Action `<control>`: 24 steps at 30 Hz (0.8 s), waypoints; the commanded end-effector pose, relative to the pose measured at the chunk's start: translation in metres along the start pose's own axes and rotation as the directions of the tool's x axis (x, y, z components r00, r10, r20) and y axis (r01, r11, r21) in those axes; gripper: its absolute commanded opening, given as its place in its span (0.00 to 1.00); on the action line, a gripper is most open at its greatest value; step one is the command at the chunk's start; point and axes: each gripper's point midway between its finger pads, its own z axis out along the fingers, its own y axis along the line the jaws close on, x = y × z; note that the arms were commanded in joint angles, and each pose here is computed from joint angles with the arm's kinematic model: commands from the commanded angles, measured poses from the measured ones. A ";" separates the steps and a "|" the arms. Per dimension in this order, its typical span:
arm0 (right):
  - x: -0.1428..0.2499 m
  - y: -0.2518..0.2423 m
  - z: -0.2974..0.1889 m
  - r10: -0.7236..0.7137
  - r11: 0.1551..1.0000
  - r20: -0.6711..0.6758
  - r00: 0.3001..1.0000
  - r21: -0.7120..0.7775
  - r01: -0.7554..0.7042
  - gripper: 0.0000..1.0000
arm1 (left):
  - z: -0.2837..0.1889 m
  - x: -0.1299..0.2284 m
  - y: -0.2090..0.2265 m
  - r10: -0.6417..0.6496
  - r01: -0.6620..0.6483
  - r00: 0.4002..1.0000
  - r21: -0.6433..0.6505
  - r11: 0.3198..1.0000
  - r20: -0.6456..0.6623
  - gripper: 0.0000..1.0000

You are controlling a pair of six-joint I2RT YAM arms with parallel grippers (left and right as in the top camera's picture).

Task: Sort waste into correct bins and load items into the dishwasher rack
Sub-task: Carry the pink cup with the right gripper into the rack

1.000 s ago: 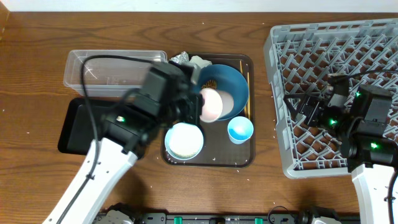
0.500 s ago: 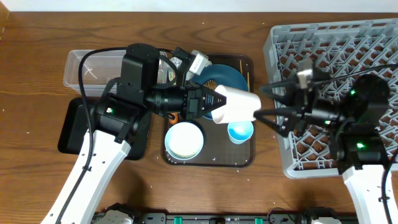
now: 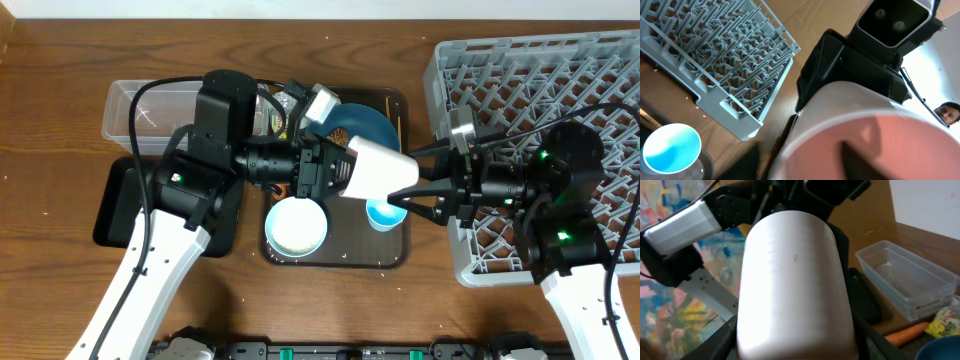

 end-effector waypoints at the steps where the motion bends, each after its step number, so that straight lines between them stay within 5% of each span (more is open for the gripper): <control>1: -0.010 -0.010 -0.011 -0.018 0.997 0.032 0.999 0.069 0.015 0.45 | -0.006 -0.008 0.007 -0.003 0.005 0.999 -0.037 0.999 0.033 0.80; 5: -0.013 -0.046 -0.044 0.065 0.964 0.101 0.993 0.250 -0.089 0.40 | -0.023 -0.020 0.024 -0.017 0.026 0.996 -0.096 0.995 0.092 0.88; 8: -0.008 -0.089 -0.087 0.146 0.851 0.207 0.967 0.473 -0.230 0.40 | -0.036 -0.025 0.034 -0.040 0.056 0.991 -0.123 0.991 0.125 0.89; 10: 0.000 -0.115 -0.121 0.184 0.714 0.291 0.939 0.617 -0.331 0.38 | -0.042 -0.025 0.039 -0.060 0.079 0.989 -0.137 0.987 0.138 0.89; 16: 0.042 -0.150 -0.249 0.146 0.085 0.502 0.852 0.852 -0.516 0.42 | -0.047 -0.024 0.044 -0.091 0.112 0.985 -0.149 0.982 0.144 0.89; 24: 0.072 -0.131 -0.349 -0.022 -0.378 0.632 0.775 0.712 -0.591 0.47 | -0.047 -0.023 0.044 -0.092 0.113 0.985 -0.149 0.982 0.144 0.89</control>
